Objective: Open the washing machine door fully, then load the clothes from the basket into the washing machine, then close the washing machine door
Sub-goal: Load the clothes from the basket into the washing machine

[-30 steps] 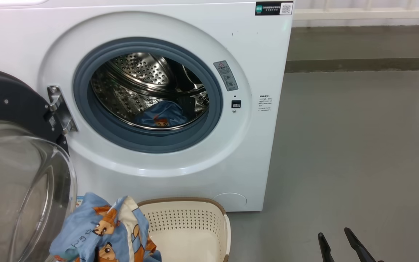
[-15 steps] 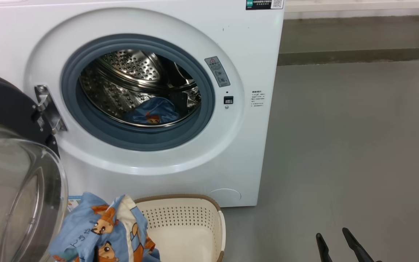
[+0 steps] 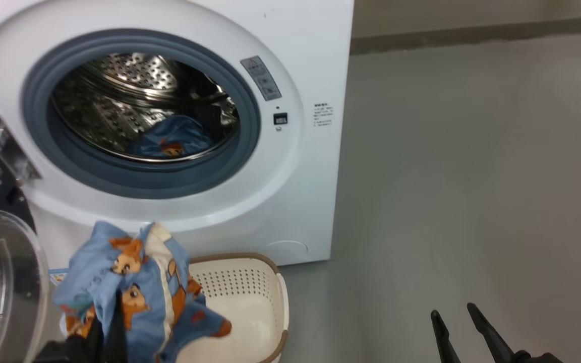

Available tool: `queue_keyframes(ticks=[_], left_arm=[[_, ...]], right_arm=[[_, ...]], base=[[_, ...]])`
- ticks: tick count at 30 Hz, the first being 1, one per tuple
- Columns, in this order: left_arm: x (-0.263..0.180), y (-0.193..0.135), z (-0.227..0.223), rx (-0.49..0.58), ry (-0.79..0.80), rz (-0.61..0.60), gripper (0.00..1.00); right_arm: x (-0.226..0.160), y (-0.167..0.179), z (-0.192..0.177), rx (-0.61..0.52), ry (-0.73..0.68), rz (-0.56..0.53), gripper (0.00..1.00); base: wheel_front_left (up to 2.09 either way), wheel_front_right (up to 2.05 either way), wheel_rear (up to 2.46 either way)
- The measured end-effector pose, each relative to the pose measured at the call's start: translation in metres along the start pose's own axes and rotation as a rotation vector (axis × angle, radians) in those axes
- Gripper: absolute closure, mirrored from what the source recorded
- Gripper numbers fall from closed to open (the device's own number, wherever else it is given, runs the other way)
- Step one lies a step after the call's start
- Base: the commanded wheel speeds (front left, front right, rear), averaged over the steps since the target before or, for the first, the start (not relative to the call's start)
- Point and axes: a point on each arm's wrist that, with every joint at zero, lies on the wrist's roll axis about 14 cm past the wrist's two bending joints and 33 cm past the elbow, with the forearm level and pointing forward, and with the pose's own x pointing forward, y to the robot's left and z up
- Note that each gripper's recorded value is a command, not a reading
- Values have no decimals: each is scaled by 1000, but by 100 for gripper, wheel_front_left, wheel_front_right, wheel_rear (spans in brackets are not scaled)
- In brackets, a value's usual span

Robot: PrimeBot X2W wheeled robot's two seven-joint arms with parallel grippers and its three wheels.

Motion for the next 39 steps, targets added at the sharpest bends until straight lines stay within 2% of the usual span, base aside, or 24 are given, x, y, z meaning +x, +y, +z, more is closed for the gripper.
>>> queue_keyframes(ticks=[5, 15, 26, 33, 39], left_arm=[[42, -2, 6, 30, -19, -46, 100], [154, 9, 16, 113, -53, -113, 100], [264, 8, -27, 181, 5, -162, 100], [327, 8, -60, 305, 50, -182, 100], [376, 5, -78, 316, 59, -166, 100]], right_arm=[[10, -7, 2, 13, -3, -27, 0], [39, -18, -11, 62, 32, -68, 0], [64, -27, -42, 88, 115, -99, 0], [68, -26, -69, 80, 198, -100, 0], [66, -28, -91, 73, 268, -115, 0]], base=[[0, 0, 0], [0, 0, 0], [0, 0, 0], [0, 0, 0], [0, 0, 0]])
